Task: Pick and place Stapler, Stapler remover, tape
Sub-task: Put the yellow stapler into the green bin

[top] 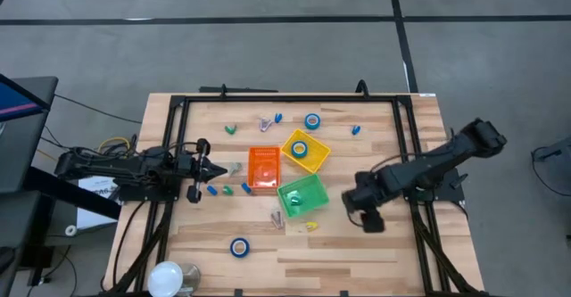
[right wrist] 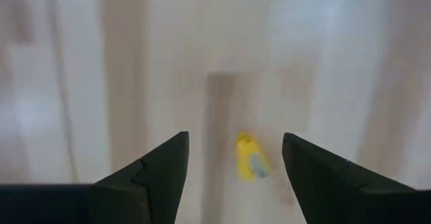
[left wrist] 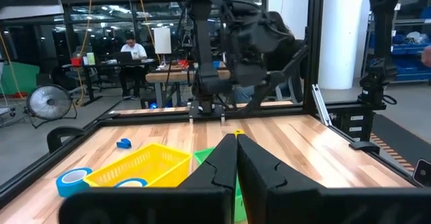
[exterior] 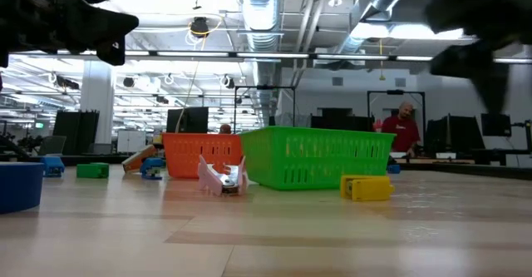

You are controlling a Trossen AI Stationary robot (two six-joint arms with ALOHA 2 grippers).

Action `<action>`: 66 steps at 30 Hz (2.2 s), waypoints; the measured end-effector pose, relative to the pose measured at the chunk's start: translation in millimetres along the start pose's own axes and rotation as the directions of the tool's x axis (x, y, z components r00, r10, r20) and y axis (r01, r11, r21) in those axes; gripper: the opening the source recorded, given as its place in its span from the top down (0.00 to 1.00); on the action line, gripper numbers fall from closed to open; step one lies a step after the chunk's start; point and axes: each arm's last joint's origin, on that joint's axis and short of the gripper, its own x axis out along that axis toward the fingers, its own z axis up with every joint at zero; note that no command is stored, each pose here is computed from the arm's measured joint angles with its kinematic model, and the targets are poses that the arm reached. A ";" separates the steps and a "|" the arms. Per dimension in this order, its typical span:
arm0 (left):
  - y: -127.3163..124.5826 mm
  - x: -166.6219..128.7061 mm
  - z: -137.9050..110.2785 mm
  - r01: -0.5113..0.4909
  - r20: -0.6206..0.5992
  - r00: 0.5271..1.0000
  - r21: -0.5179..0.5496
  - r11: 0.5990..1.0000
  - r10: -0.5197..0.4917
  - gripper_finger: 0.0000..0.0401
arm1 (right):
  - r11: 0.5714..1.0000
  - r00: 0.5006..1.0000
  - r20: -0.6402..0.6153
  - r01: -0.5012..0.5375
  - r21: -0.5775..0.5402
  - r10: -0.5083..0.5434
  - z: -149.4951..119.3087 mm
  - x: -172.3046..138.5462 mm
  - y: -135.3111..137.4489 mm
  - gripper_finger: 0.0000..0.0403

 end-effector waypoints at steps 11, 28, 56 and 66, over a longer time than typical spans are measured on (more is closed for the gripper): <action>-0.1 0.8 -1.2 0.001 -0.012 1.000 0.000 1.000 -0.001 0.99 | 0.997 0.997 -0.074 0.014 -0.076 -0.019 -28.5 16.8 8.0 0.43; 0.0 1.4 -1.9 0.001 -0.019 1.000 0.000 1.000 -0.001 0.99 | 0.993 0.988 -0.138 0.055 -0.106 -0.069 -21.6 50.7 -0.3 0.44; 0.0 1.7 -0.8 0.000 -0.008 1.000 0.000 1.000 0.000 0.99 | 0.988 0.959 -0.259 0.088 -0.125 -0.118 -22.5 75.3 -4.3 0.55; 0.0 1.7 -0.5 0.000 -0.004 1.000 0.000 1.000 0.000 0.99 | 0.988 0.959 -0.259 0.088 -0.124 -0.118 -22.4 75.1 -4.4 0.78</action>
